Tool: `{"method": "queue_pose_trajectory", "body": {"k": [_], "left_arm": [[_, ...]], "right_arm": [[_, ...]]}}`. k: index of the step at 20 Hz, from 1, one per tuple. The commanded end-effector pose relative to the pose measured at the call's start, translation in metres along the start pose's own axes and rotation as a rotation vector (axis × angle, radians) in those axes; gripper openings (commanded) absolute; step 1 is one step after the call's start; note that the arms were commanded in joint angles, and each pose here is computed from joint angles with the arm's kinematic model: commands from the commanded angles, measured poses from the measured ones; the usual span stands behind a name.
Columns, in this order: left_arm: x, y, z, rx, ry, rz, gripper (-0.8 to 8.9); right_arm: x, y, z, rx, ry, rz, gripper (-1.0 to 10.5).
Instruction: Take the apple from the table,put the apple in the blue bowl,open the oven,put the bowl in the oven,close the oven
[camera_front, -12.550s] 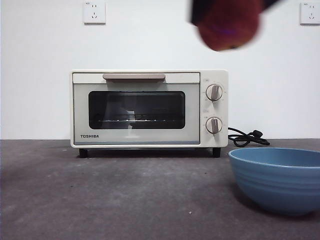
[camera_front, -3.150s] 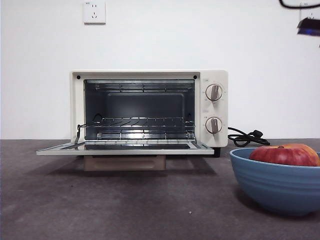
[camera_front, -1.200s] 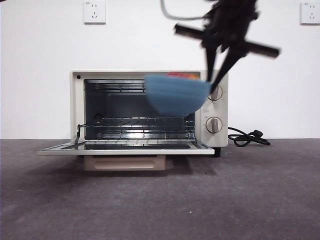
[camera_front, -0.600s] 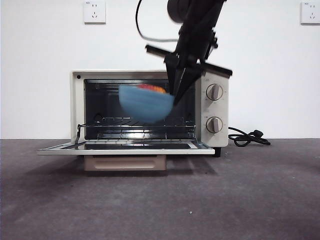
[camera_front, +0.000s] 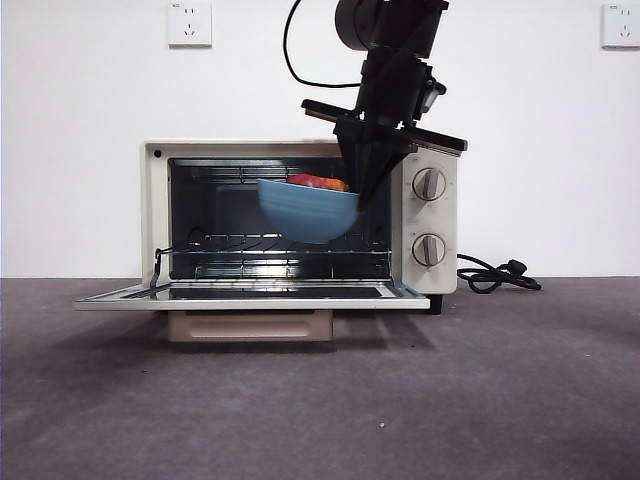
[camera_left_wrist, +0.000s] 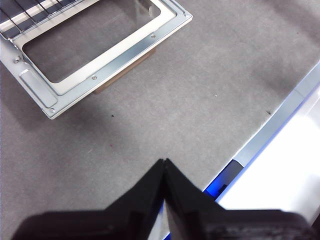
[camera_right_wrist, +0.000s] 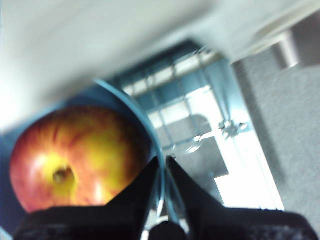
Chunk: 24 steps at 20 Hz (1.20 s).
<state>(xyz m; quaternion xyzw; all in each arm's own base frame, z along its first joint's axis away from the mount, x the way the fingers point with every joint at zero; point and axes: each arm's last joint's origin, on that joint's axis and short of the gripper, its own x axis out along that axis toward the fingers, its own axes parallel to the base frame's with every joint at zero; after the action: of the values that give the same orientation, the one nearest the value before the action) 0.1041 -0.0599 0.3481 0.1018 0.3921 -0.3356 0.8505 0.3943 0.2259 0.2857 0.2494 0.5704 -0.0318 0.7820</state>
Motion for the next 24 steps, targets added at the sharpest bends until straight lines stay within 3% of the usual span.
{"method": "queue_pose_trajectory", "body": {"k": [1,7,14,17,24], "left_arm": [[-0.002,0.0,-0.001,0.013,-0.006,-0.002,-0.06],[-0.004,-0.001,-0.005,0.01,0.006,-0.003,-0.06],[-0.007,-0.003,-0.009,0.007,0.019,-0.005,-0.06],[-0.009,-0.003,-0.011,0.006,0.022,-0.005,-0.06],[-0.011,-0.004,-0.014,0.001,0.027,-0.006,-0.06]], "right_arm": [[0.006,0.001,0.002,0.053,-0.03,-0.004,-0.1],[0.007,-0.006,0.008,0.099,-0.056,-0.05,-0.1],[0.007,-0.004,0.009,0.099,-0.063,-0.037,0.1],[0.007,-0.001,0.011,0.111,-0.083,-0.006,2.0],[0.005,-0.003,0.008,0.104,-0.066,-0.031,1.9]]}}
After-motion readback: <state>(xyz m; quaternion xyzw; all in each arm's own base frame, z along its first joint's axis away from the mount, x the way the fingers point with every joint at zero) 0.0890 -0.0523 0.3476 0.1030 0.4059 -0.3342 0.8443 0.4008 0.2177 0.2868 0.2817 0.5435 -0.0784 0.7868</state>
